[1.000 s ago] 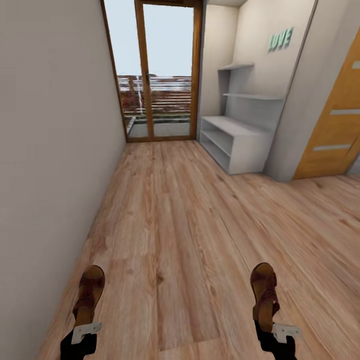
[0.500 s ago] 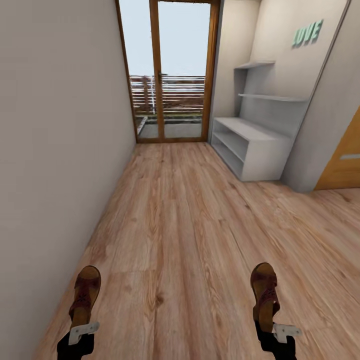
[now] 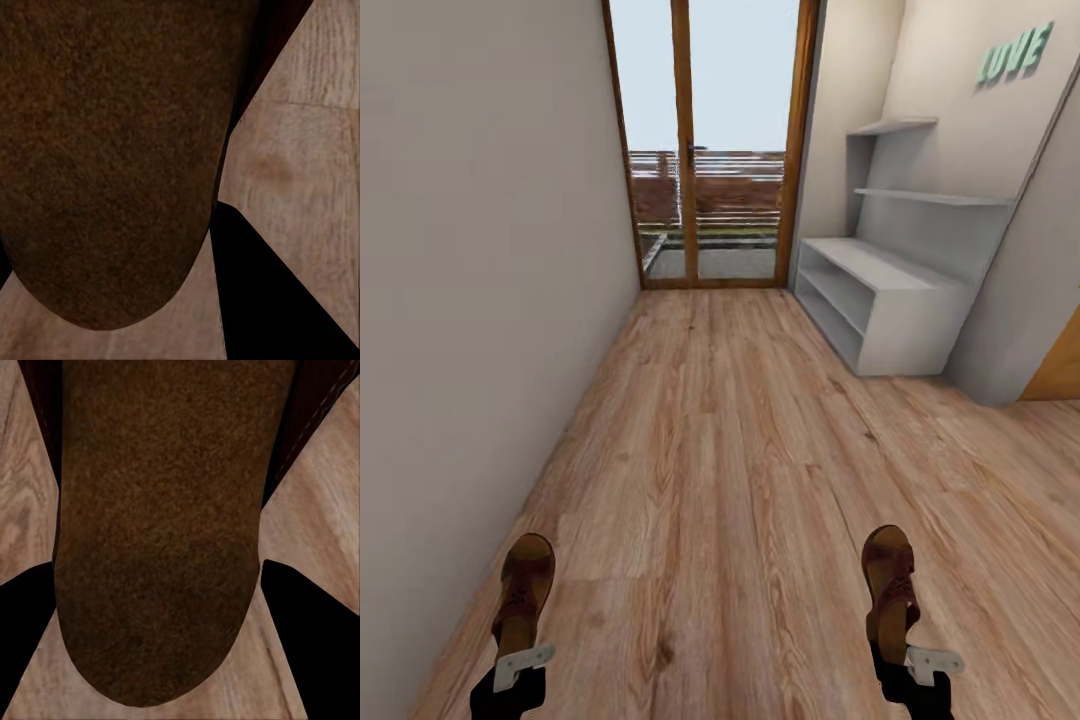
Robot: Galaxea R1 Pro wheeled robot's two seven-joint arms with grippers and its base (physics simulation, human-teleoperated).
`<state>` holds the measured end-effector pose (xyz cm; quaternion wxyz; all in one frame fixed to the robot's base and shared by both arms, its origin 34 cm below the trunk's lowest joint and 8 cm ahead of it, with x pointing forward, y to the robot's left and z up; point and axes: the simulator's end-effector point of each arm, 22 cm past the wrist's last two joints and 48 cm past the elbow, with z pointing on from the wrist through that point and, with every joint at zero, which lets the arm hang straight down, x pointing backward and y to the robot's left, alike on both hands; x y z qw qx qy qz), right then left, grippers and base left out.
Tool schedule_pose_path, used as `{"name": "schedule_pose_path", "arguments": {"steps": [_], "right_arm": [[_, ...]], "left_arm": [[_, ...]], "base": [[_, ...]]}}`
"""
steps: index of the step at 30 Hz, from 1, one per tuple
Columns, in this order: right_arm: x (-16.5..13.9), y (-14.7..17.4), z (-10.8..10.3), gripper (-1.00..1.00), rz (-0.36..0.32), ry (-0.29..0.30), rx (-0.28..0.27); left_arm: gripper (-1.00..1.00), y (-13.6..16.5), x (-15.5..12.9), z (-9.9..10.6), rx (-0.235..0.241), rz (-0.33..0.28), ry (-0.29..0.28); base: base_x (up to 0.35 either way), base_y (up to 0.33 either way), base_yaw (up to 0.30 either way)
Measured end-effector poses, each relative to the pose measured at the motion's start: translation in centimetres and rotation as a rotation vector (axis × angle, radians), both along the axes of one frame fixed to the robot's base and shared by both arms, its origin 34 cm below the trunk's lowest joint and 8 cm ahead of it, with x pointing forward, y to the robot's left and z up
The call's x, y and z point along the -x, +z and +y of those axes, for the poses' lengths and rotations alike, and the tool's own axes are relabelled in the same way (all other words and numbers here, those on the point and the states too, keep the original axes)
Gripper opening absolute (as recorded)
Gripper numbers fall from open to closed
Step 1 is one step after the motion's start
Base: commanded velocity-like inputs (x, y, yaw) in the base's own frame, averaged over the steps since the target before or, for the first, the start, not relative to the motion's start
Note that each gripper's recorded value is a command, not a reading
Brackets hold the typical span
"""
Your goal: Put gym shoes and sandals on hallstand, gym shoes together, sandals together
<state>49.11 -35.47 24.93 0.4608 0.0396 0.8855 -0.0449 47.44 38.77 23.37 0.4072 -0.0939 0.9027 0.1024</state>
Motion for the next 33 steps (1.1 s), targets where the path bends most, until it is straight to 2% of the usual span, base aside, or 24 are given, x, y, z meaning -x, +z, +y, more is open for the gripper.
{"name": "schedule_pose_path", "arguments": {"steps": [10,33], "right_arm": [[-0.01,0.01,-0.02,-1.00,0.000,0.000,0.000],[0.06,-0.04,-0.13,-1.00,0.002,0.003,0.002]], "left_arm": [[-1.00,-0.31,0.27,-0.52,0.008,0.008,-0.003],[-1.00,-0.60,0.61,-0.74,0.012,0.017,-0.005]], "base": [[0.340,-0.127,0.206],[0.340,-0.126,0.007]]}}
